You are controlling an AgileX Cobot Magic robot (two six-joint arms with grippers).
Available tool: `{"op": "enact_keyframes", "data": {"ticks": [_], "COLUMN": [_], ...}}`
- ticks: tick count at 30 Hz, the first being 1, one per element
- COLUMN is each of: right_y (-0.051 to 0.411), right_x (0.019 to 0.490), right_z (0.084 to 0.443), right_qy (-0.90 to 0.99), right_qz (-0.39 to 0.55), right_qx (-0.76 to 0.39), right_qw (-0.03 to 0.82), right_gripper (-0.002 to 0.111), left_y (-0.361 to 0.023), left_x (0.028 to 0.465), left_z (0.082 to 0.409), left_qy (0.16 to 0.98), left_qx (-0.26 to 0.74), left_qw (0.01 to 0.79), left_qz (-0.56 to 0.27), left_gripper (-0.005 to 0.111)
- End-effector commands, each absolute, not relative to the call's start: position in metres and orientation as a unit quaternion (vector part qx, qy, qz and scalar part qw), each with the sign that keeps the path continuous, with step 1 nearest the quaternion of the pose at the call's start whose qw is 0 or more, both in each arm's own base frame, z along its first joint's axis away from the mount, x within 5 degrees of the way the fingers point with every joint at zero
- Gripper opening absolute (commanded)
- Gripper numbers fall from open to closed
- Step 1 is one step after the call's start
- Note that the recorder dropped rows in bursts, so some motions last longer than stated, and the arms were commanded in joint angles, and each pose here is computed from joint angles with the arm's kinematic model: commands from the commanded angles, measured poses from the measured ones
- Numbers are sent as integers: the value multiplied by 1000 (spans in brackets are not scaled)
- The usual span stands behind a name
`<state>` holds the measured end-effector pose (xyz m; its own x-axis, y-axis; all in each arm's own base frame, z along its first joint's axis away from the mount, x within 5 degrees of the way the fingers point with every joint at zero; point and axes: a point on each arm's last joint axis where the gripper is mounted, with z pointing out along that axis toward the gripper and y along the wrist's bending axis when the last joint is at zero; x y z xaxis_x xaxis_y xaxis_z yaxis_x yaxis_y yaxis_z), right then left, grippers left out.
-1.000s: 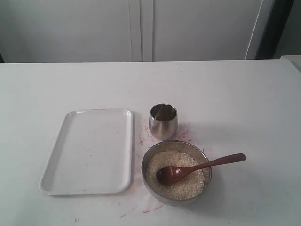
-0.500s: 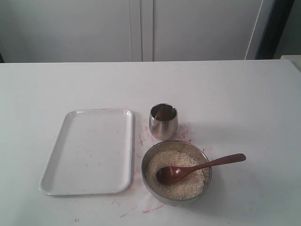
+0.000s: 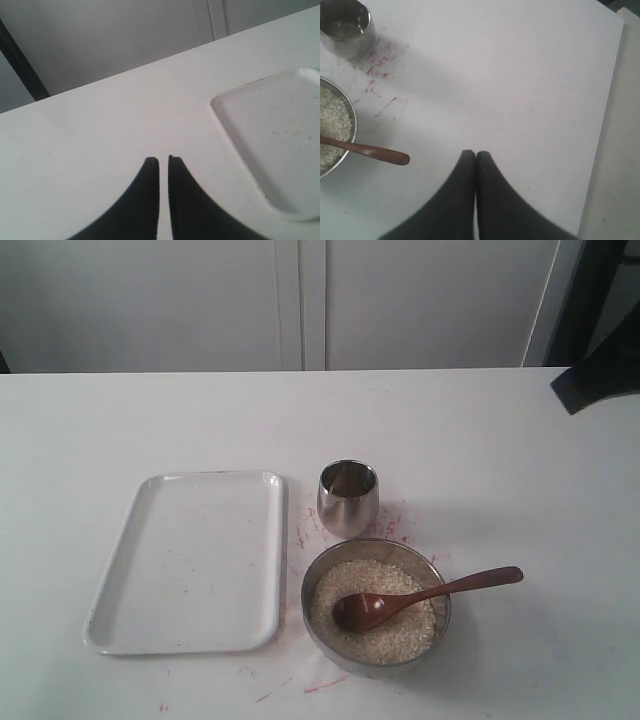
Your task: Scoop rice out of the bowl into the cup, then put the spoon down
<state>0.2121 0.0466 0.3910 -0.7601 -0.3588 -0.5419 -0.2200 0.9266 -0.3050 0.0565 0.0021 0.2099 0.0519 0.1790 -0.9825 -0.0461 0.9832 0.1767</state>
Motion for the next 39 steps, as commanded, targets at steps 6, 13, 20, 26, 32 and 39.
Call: {"op": "enact_keyframes", "data": {"ticks": [6,13,20,26,32,39], "right_y": [77,89,76,72,59,42], "right_x": [252,262,251,236,254,306], "right_z": [350,328,344,349,302,276], "right_qy": [944,955,956,959,977,980], "right_qz": [-68,98,152,145,114,99], "right_qx": [-232,-230,-185,-167,-151,-158], "right_qw": [225,157,170,179,98,64], "right_gripper": [0,0,0,0,0,0], "left_y": [2,2,2,2,2,2], "left_x": [56,56,56,56,56,56], "left_z": [211,211,211,211,211,211], "left_qy": [682,682,682,682,682,682], "left_qx": [46,46,46,46,46,46], "left_qw": [726,726,726,726,726,726], "left_qz": [75,75,75,75,75,75], "left_gripper": [14,14,14,14,14,14]}}
